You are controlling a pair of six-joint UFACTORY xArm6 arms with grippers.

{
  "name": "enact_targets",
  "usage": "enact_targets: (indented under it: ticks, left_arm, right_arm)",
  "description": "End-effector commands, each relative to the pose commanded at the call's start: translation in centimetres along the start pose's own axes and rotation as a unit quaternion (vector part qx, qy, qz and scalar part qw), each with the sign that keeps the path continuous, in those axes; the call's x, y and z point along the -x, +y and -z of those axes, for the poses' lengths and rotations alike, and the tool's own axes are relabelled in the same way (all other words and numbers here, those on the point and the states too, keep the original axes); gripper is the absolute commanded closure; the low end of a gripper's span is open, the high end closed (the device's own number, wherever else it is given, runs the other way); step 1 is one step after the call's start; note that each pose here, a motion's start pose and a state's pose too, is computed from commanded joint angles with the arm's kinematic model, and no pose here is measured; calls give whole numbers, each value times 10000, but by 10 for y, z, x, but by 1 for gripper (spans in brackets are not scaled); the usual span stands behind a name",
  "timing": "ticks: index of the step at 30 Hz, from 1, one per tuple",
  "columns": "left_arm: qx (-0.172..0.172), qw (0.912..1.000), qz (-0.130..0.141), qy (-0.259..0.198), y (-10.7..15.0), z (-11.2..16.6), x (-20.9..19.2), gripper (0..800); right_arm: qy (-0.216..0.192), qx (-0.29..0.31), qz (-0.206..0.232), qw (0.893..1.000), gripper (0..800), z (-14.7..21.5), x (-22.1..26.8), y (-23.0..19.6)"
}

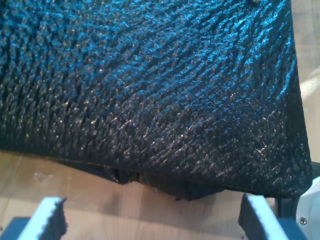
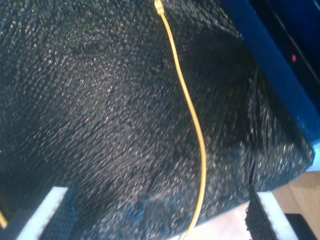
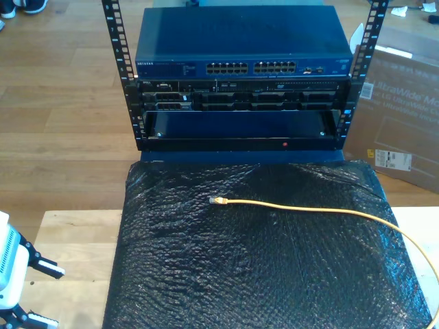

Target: Grab the cable and plug it in

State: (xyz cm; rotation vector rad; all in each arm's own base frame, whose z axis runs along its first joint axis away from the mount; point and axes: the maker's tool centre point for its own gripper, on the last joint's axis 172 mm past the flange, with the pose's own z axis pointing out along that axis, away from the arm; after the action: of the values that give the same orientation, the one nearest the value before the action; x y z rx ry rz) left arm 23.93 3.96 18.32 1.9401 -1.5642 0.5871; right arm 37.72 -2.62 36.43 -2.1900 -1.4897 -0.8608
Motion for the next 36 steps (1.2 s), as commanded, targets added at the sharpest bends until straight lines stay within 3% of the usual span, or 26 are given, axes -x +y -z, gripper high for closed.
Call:
enact_targets:
  ticks: [7,12,17,28,36]
  left_arm:
    - [5,10000,8,3,0,-1,0,0]
    - [10,10000,11,8,1,-1,1,0]
    - [41,10000,30,22,1,-3,2,0]
    - [117,9999,58,78,3,-6,2,0]
    - [133,9998,65,91,3,-7,2,0]
  right_arm:
    - [-279,108,348,9989,3,-51,-50,20]
    - [-899,-183,541,9943,3,-99,-62,22]
    - [-1640,-287,696,9836,3,-139,-61,21]
    - [-2590,-467,1451,9538,8,-240,-78,-3]
    - [-3404,-173,1185,9326,21,-291,-76,-9]
